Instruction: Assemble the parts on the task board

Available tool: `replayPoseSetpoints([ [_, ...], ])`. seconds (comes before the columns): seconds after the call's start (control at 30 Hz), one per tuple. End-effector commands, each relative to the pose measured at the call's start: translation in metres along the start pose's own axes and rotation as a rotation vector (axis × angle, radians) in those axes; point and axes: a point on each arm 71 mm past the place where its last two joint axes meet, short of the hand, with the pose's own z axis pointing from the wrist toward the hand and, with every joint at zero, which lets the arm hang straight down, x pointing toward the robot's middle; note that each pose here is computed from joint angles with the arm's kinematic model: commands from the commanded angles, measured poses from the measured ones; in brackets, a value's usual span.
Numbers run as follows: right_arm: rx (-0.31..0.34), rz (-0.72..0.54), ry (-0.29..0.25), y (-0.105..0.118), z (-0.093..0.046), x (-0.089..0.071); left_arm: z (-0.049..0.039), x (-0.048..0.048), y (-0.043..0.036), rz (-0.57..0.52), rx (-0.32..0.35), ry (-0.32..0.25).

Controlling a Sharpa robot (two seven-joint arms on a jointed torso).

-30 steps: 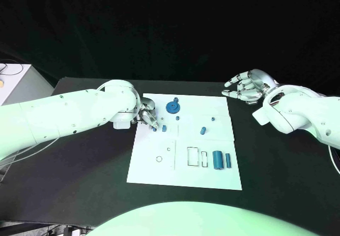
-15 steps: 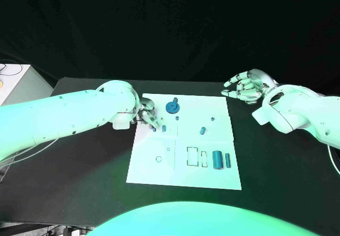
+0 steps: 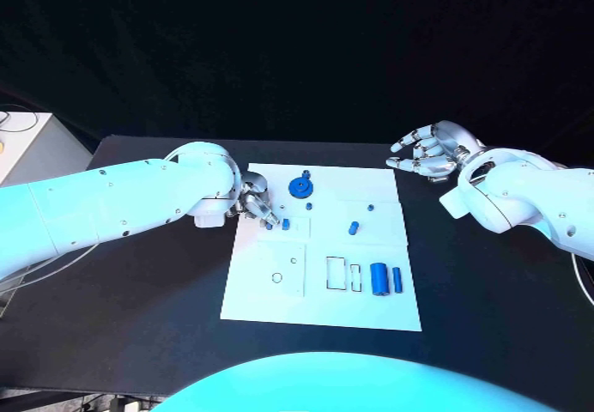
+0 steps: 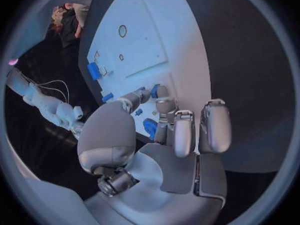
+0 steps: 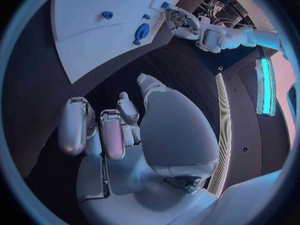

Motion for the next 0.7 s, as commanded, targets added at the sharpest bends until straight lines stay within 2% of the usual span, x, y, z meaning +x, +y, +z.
replayPoseSetpoints([
  [0.03,-0.012,-0.002,0.012,0.001,0.000,0.001,-0.0004,0.0007,-0.0007,-0.006,0.011,-0.005],
  [0.43,-0.011,-0.001,0.014,-0.001,-0.001,0.002,-0.0069,-0.0029,0.0049,-0.028,0.013,-0.032],
  [0.7,-0.010,-0.001,0.014,-0.001,-0.001,0.002,-0.0180,-0.0104,0.0079,-0.140,0.054,-0.095],
])
